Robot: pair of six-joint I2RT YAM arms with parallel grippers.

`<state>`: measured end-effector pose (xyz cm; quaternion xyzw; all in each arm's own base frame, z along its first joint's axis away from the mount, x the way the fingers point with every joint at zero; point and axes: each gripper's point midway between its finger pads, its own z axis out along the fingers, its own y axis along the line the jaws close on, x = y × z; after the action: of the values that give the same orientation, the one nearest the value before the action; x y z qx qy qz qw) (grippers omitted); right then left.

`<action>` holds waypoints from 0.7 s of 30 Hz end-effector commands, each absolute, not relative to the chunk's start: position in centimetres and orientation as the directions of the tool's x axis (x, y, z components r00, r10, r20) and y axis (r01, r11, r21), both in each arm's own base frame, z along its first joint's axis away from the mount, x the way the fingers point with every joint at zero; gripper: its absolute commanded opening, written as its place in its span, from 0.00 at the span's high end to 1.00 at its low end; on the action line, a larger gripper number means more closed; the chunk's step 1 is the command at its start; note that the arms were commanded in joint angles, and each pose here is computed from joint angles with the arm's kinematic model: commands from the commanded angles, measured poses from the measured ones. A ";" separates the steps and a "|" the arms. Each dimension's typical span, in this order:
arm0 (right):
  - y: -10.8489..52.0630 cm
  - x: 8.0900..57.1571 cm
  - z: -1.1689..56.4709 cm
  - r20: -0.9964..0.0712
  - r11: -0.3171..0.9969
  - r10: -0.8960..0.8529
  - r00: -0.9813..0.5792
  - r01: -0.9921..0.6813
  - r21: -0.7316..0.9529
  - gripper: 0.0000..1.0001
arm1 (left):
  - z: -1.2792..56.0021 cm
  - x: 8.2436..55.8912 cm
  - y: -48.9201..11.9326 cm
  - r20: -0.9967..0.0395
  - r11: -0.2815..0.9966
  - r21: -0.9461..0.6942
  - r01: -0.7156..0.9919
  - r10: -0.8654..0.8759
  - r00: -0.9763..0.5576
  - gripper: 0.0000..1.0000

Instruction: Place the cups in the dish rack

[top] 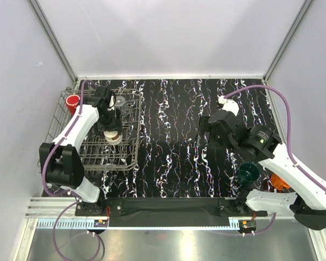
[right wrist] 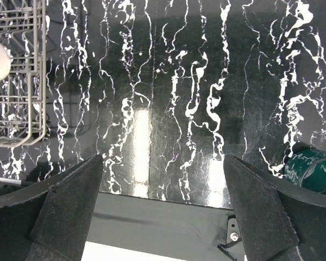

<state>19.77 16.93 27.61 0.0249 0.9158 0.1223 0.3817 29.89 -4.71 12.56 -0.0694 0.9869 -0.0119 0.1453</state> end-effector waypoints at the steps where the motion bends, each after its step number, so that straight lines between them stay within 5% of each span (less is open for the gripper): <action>1: 17.0 19.8 29.4 -0.714 0.955 0.167 -0.680 -0.067 0.287 0.00 | 12.0 31.7 -4.3 -0.336 0.993 -0.035 -0.112 -0.118 -0.935 1.00; 15: 17.8 19.5 28.9 -0.697 0.944 0.169 -0.697 -0.088 0.318 0.00 | 5.6 29.1 -4.9 -0.222 0.989 -0.077 -0.129 -0.144 -0.964 1.00; 18: 17.9 19.4 28.7 -0.693 0.943 0.167 -0.701 -0.092 0.320 0.00 | 5.3 28.9 -4.7 -0.220 0.988 -0.078 -0.135 -0.149 -0.964 0.80; 19: 17.9 19.4 28.6 -0.692 0.944 0.164 -0.703 -0.092 0.317 0.00 | 5.2 28.8 -4.6 -0.223 0.988 -0.078 -0.135 -0.150 -0.963 0.60; 21: 17.9 19.5 28.5 -0.695 0.946 0.160 -0.701 -0.092 0.311 0.00 | 5.2 28.7 -4.6 -0.225 0.987 -0.077 -0.140 -0.154 -0.962 0.42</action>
<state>19.21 17.64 28.07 0.0180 0.9133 0.1533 0.3768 30.18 -4.42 7.03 -0.0704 0.9869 -0.0213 0.1438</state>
